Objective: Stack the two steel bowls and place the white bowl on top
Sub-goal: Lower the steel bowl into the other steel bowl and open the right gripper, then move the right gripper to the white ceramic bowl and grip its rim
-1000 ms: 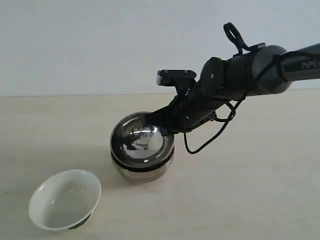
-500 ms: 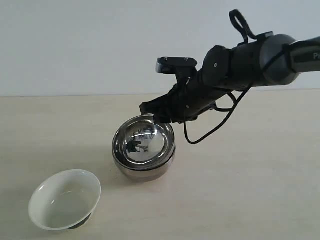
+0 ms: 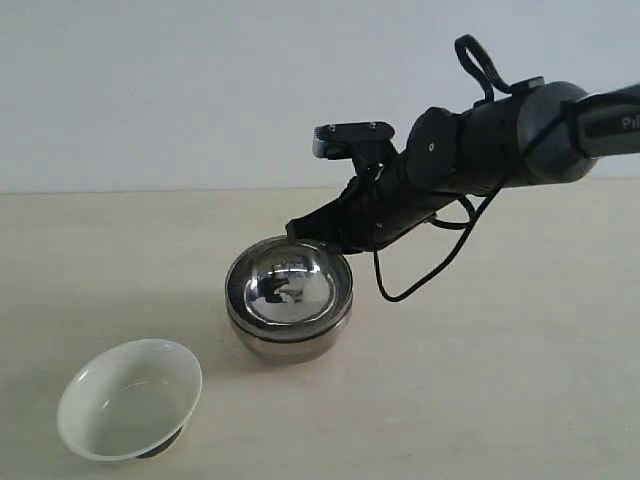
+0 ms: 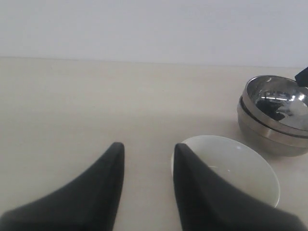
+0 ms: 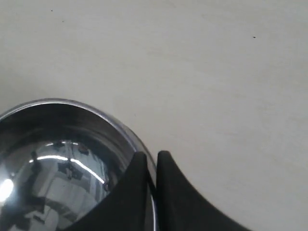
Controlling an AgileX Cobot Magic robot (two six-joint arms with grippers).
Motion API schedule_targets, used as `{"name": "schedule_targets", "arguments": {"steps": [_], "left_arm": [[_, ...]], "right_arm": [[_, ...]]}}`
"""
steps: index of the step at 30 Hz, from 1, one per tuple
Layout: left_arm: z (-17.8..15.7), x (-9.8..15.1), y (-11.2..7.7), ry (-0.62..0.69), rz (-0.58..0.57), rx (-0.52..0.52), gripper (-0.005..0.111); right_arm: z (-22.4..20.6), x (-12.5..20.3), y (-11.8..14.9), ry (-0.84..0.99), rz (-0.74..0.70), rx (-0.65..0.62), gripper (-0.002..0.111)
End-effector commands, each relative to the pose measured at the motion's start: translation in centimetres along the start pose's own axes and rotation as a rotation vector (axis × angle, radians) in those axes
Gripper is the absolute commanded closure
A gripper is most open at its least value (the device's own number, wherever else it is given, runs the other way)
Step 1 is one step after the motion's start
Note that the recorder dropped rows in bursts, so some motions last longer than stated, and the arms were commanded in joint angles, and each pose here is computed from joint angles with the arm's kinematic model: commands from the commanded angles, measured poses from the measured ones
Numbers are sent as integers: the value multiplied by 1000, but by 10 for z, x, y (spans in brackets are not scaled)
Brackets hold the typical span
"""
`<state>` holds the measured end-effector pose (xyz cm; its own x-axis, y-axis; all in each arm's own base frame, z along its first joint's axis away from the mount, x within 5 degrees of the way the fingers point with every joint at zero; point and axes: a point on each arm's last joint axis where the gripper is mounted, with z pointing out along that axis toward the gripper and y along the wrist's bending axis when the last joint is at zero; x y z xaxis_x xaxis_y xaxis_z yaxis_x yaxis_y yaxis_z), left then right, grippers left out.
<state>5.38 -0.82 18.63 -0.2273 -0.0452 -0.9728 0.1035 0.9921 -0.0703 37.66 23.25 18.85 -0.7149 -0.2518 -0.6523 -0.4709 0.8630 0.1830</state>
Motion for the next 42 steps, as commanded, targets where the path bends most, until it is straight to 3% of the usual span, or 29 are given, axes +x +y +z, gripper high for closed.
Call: {"name": "schedule_targets", "arguments": {"steps": [1,12,16,19,22,25,26,28,30,42], "left_arm": [[0,1,0,1,3,-2,74],[0,1,0,1,3,-2,74],[0,1,0,1,3,-2,74],[0,1,0,1,3,-2,74],[0,1,0,1,3,-2,74],[0,1,0,1,3,-2,74],[0,1,0,1,3,-2,74],[0,1,0,1,3,-2,74],[0,1,0,1,3,-2,74],[0,1,0,1,3,-2,74]], "right_arm": [[5,5,0,14,-13,5,108],[-18,-12,5,-59,-14,-9,108],[-48,-23,23,-100,-137,-41,108],[-82,-23,62,-97,-330,-123,108],[-87,-15,84,-56,-432,-173,107],[-88,-6,104,-28,-504,-216,92],[-89,-1,116,-27,-545,-239,72],[-90,4,129,-25,-592,-263,49],[-91,11,142,-8,-635,-292,36],[-47,84,217,125,-1005,-413,38]]}}
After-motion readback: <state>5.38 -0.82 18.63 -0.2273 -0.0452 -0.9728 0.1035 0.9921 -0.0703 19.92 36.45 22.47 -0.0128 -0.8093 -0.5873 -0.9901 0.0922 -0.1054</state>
